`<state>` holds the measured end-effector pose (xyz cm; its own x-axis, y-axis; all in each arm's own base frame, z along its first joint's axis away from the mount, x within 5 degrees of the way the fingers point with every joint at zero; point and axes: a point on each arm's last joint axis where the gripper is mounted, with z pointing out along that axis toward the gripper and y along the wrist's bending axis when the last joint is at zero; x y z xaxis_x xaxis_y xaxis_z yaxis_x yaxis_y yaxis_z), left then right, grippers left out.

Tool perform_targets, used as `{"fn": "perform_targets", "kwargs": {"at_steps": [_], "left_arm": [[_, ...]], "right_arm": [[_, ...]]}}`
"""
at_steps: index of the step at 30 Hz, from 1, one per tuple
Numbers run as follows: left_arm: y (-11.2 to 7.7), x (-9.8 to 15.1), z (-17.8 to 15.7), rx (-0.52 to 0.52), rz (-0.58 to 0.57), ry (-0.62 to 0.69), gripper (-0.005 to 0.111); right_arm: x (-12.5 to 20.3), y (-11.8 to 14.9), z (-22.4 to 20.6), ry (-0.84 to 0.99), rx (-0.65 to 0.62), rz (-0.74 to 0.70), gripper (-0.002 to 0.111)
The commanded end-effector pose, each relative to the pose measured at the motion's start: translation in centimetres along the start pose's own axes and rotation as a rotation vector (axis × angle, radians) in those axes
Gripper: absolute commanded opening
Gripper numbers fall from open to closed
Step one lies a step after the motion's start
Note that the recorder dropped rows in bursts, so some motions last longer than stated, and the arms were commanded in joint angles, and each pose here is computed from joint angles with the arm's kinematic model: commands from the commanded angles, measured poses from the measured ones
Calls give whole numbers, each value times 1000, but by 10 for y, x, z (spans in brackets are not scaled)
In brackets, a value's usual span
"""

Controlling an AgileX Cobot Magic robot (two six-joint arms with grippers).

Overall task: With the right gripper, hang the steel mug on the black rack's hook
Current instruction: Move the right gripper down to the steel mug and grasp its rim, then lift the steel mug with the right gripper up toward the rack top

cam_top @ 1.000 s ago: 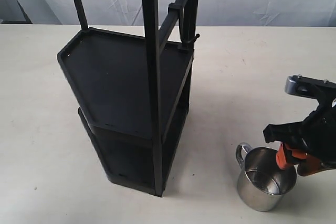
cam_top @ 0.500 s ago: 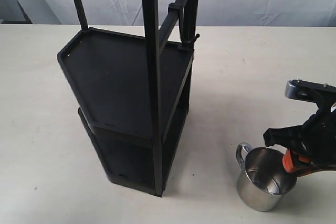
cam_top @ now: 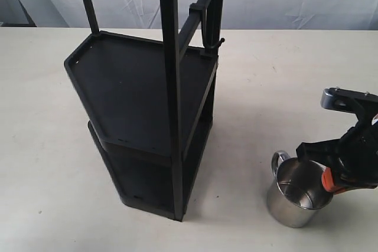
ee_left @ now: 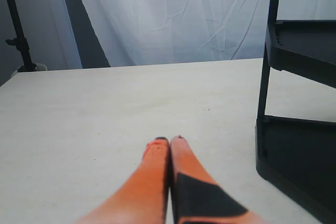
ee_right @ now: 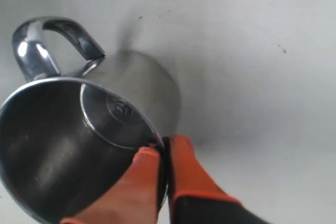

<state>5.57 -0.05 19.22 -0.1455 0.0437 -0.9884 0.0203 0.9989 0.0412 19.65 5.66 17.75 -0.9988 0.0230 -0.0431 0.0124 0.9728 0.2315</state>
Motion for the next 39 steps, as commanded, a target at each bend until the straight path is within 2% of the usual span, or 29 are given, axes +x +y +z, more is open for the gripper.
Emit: {"fn": "perform_targets", "kwargs": {"at_steps": [1, 10, 20, 25, 32, 39], "left_arm": [[0, 0, 0, -2, 0, -2, 1], [0, 0, 0, -2, 0, -2, 1], [0, 0, 0, -2, 0, -2, 1], [0, 0, 0, -2, 0, -2, 1], [0, 0, 0, -3, 2, -2, 1], [0, 0, 0, -3, 2, -2, 1]], "right_arm": [[-1, -1, 1, -12, 5, -12, -1], [-2, 2, -16, -153, -11, -47, -1], [-3, 9, -66, -572, -58, -83, -1], [3, 11, -89, -724, -78, -106, -1], [13, 17, -106, -831, -117, -193, -1], [17, 40, -109, -899, -184, -318, -1]]}}
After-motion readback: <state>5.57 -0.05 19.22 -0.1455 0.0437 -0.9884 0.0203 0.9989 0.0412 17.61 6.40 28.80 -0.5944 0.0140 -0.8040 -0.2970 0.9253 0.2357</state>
